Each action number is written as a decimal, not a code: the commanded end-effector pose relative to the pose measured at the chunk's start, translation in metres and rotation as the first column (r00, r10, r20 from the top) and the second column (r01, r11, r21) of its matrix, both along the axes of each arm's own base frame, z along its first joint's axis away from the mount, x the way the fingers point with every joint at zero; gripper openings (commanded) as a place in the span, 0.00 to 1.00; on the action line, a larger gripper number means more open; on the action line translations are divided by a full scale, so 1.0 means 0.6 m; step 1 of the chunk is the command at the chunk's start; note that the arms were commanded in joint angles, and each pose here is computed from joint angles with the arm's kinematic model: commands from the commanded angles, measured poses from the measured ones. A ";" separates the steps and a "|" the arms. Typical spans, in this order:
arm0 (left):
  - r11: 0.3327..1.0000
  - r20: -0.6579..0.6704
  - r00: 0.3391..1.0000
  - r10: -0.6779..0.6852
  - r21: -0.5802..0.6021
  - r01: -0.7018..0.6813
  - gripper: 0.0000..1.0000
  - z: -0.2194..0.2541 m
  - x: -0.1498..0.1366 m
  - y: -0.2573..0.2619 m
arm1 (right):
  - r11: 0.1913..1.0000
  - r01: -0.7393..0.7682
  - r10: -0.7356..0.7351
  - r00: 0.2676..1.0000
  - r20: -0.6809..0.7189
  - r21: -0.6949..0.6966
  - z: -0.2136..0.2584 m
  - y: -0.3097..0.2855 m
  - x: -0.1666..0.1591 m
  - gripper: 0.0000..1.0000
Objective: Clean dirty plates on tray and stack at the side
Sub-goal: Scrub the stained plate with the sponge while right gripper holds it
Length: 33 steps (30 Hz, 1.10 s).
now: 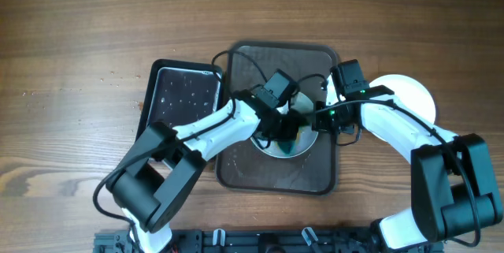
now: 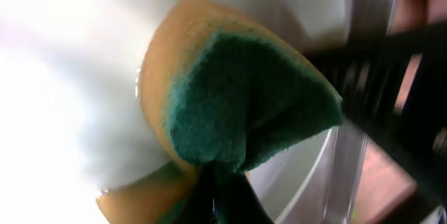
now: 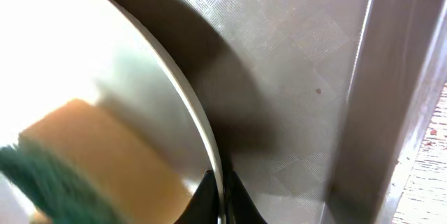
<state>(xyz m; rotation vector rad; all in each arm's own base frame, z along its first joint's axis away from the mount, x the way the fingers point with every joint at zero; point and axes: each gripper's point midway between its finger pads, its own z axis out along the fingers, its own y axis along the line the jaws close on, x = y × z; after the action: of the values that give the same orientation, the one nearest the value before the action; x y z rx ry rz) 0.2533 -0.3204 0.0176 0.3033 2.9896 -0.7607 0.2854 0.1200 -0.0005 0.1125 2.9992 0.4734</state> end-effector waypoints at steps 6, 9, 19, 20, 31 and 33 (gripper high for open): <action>0.907 0.091 0.992 0.083 0.406 -0.113 0.04 -0.026 0.005 0.158 | 1.000 -0.019 0.018 1.000 -0.017 -0.020 -0.014 -0.001 -0.010 0.04; 0.825 0.200 0.971 0.131 0.521 -0.218 0.04 -0.022 0.039 0.218 | 1.000 -0.019 0.019 1.000 -0.019 -0.015 -0.014 0.001 -0.011 0.04; 0.861 0.220 0.936 0.275 0.377 -0.341 0.04 0.002 0.097 0.200 | 1.000 -0.020 0.020 1.000 -0.017 -0.014 -0.013 0.001 -0.010 0.04; 0.881 0.209 0.938 0.277 0.334 -0.335 0.04 0.006 0.101 0.183 | 1.000 -0.021 0.021 1.000 -0.016 -0.014 -0.013 0.001 -0.010 0.04; 0.980 0.130 0.972 0.197 -0.015 -0.197 0.04 0.045 0.101 0.041 | 0.998 -0.065 0.065 0.998 -0.002 -0.018 -0.013 0.002 -0.010 0.04; 0.984 0.127 0.975 0.180 -0.012 -0.180 0.04 0.039 0.093 0.031 | 0.997 -0.069 0.069 0.998 -0.001 -0.019 -0.013 0.002 -0.010 0.04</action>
<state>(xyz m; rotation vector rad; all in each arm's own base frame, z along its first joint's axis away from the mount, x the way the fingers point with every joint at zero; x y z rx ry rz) 0.3159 -0.2818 0.0398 0.0320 2.8356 -0.6175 0.2837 0.1293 0.0010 0.0519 2.9944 0.5128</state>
